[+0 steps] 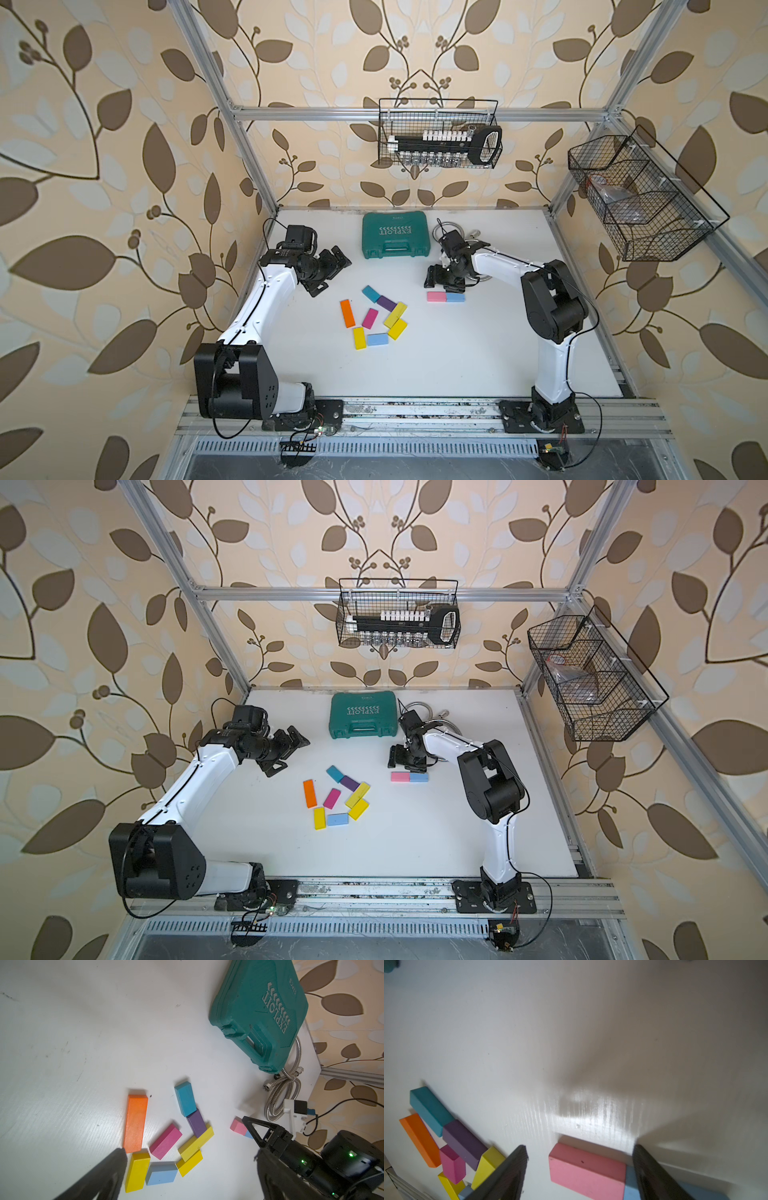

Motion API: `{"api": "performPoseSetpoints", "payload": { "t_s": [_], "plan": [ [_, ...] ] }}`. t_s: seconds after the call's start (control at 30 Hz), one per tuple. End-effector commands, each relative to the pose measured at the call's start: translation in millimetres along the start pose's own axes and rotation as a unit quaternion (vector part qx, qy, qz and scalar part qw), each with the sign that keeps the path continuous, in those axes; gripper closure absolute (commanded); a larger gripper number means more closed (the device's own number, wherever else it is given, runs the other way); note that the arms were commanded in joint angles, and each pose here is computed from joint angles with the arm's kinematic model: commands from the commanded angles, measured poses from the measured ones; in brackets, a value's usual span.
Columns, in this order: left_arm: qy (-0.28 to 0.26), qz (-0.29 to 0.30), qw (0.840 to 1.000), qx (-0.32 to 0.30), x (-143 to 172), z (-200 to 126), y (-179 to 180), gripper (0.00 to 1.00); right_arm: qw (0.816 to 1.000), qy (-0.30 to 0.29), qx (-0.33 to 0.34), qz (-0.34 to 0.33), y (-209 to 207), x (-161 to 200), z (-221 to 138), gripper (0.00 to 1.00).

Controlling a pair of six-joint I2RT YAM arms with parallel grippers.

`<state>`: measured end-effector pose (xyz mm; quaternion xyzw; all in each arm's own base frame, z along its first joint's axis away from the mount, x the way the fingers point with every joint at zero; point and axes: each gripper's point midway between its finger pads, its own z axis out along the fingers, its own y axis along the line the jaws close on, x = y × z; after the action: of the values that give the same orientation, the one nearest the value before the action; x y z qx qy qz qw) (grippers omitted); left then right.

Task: Assemble the letter c with building blocks
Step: Assemble the building block at the center of the board.

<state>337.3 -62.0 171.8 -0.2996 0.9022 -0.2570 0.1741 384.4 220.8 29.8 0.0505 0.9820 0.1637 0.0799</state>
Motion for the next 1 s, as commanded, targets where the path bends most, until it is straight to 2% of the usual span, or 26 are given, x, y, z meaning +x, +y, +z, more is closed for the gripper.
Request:
{"api": "performPoseSetpoints", "payload": {
  "t_s": [0.0, 0.23, 0.4, 0.53, 0.67, 0.9, 0.97],
  "plan": [
    [-0.001, 0.005, 1.000, 0.015, 3.2, -4.7, -6.5, 0.01, 1.000, 0.013, 0.002, -0.004, 1.6, 3.3, 3.5, 0.21],
    [-0.001, 0.004, 1.000, 0.016, 2.9, -4.2, -6.6, 0.01, 1.000, -0.007, 0.009, 0.005, -1.0, -8.6, -1.1, 0.21],
    [-0.002, 0.006, 1.000, 0.017, 2.7, -5.5, -7.7, 0.01, 0.999, -0.046, -0.009, 0.007, 5.7, -26.9, -26.6, 0.21],
    [0.000, 0.005, 1.000, 0.017, 2.8, -4.9, -7.7, 0.01, 0.998, -0.053, -0.015, -0.002, 8.9, -22.2, -41.6, 0.21],
    [0.001, 0.013, 1.000, 0.017, 4.1, -6.7, -7.7, 0.01, 0.998, -0.049, -0.018, -0.031, 17.7, 2.1, -54.6, 0.21],
    [-0.030, 0.044, 0.998, -0.015, -5.7, -19.7, 0.4, 0.01, 0.986, -0.016, 0.013, -0.165, 51.5, 90.2, -53.7, 0.21],
    [-0.032, 0.038, 0.999, -0.021, -11.7, -22.0, 5.3, 0.01, 0.981, -0.012, 0.029, -0.193, 63.3, 105.5, -48.6, 0.21]
  ]
}}
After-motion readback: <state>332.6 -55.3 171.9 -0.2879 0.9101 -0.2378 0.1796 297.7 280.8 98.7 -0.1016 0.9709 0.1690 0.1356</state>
